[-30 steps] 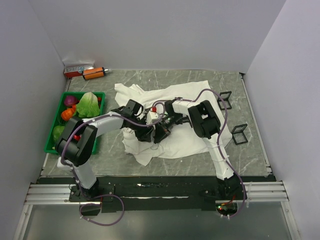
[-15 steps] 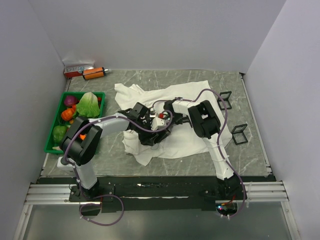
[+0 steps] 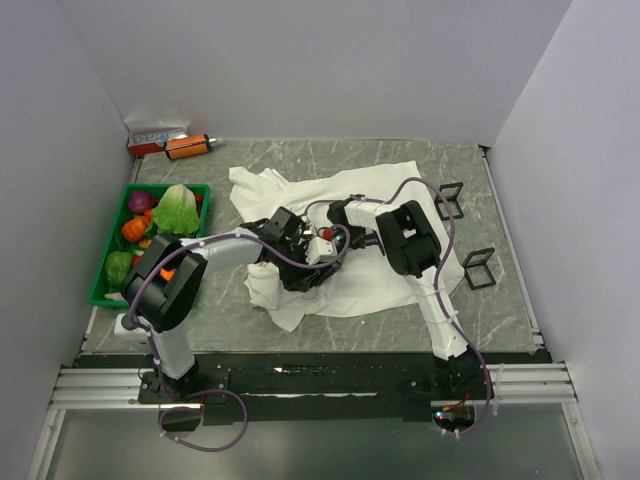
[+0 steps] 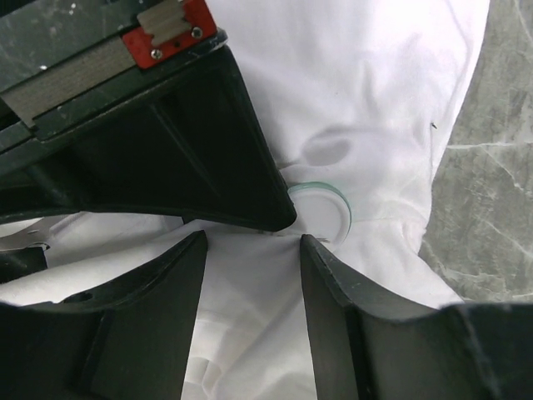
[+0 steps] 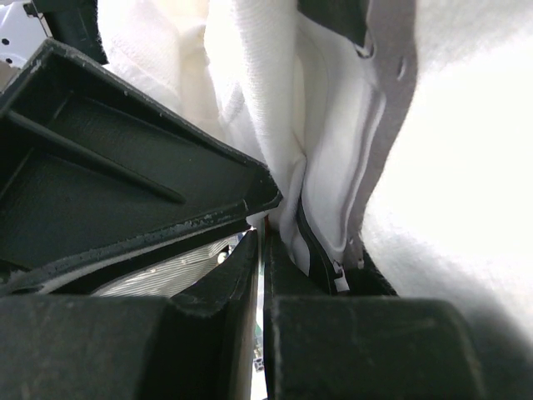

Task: Remove the brooch from the garment

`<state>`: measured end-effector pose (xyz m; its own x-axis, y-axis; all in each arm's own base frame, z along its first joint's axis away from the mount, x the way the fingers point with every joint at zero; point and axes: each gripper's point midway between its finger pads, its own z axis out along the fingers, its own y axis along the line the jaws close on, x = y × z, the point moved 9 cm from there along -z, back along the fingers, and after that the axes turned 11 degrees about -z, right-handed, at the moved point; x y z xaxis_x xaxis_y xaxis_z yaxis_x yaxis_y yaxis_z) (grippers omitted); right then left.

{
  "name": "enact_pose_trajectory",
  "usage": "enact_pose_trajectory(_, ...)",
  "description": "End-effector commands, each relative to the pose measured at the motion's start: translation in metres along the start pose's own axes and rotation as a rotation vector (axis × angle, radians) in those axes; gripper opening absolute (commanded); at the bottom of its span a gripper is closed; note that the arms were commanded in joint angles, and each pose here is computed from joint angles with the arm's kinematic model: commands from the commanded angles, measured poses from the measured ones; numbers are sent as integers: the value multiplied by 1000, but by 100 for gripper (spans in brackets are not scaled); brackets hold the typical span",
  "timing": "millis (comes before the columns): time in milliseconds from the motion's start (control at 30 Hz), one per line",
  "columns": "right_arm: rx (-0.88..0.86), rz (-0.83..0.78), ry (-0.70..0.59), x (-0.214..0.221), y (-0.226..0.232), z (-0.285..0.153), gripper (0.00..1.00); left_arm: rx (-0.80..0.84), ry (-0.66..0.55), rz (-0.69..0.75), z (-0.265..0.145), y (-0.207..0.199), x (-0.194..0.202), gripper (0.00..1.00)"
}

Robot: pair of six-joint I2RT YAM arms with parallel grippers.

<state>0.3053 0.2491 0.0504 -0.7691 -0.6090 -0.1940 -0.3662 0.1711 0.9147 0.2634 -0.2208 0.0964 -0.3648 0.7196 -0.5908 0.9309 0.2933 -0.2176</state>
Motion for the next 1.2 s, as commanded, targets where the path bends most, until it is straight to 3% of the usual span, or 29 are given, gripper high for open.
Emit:
enact_pose_trajectory(0,90,81,46,15,-38,-1,0,-40,1,49,8,-1,-9,54)
enact_pose_trajectory(367,87,79,43,15,-38,-1,0,-74,21,48,15,-2,-10,52)
enact_pose_trajectory(567,92,71,44,15,-34,-2,0,-33,-114,25,-32,-9,-38,57)
enact_pose_trajectory(767,179,-38,6,5,-8,-16,0,-78,-294,-241,-94,10,-44,65)
enact_pose_trajectory(900,265,-95,-31,-5,11,-27,0,-97,-346,-418,-103,19,-33,67)
enact_pose_trajectory(1167,481,-161,-36,-14,40,-37,0,-81,-344,-512,-98,32,-26,67)
